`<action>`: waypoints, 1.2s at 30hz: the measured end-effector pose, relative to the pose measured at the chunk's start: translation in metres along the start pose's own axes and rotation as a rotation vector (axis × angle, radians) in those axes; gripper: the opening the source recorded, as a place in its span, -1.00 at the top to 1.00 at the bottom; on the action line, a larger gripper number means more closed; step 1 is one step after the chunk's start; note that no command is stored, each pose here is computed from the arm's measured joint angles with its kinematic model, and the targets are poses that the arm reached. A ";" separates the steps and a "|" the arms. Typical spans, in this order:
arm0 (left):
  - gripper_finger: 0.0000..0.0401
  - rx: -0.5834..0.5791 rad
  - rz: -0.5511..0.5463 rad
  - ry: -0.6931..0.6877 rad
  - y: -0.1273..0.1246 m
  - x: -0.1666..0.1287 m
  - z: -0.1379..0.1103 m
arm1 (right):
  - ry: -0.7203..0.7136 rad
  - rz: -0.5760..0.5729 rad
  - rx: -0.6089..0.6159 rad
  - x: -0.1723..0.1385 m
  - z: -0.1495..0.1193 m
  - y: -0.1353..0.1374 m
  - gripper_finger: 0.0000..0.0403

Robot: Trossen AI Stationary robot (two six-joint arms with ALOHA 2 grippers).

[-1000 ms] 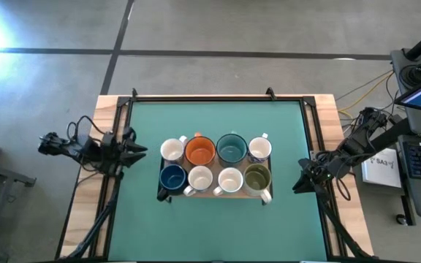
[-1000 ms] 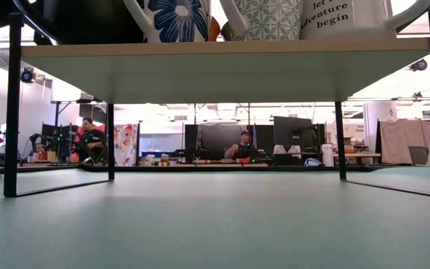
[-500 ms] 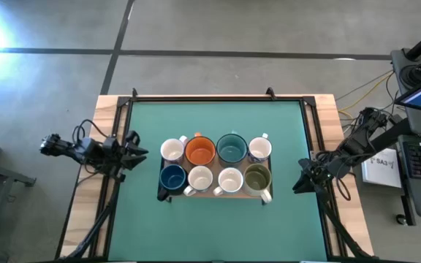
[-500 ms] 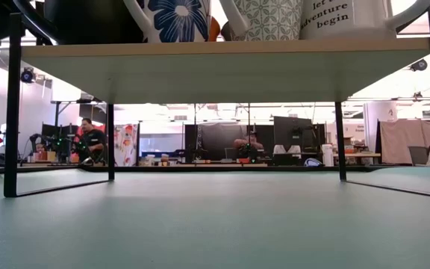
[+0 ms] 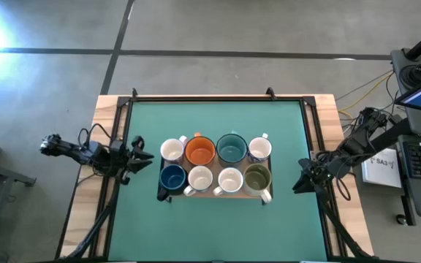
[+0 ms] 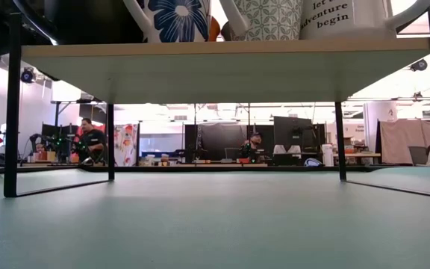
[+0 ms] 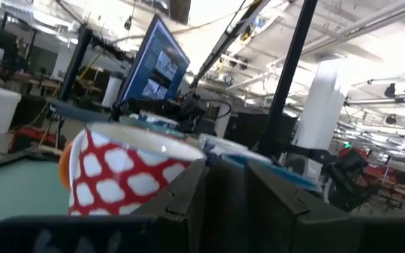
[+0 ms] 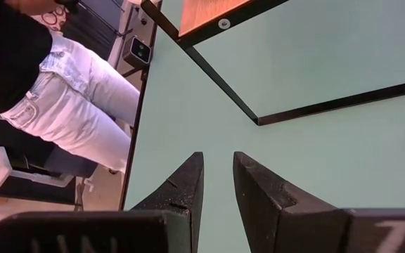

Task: Place coffee mugs
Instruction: Return to Home Position

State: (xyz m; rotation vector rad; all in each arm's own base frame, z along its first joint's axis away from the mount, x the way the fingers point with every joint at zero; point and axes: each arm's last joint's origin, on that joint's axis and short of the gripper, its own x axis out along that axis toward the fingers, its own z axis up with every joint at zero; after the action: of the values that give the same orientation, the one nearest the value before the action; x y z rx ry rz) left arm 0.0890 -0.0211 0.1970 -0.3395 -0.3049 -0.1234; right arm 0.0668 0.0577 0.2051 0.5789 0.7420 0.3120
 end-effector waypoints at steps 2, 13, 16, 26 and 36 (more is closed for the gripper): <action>0.59 -0.005 0.005 0.020 0.001 0.000 -0.002 | 0.000 0.000 0.000 0.000 0.000 0.000 0.66; 0.59 -0.013 0.022 0.057 0.001 0.000 -0.003 | 0.000 0.000 0.000 0.000 0.000 0.000 0.66; 0.59 -0.022 0.024 0.057 0.001 0.000 -0.002 | 0.000 0.000 0.000 0.000 0.000 0.000 0.66; 0.59 -0.027 0.023 0.052 0.000 0.000 0.000 | 0.000 0.000 0.000 0.000 0.000 0.000 0.66; 0.59 -0.027 0.024 0.052 0.000 0.000 0.000 | 0.000 0.000 0.000 0.000 0.000 0.000 0.66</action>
State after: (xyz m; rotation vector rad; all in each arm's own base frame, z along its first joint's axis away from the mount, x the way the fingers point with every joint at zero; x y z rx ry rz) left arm 0.0892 -0.0209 0.1969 -0.3661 -0.2481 -0.1128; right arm 0.0668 0.0577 0.2051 0.5788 0.7420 0.3115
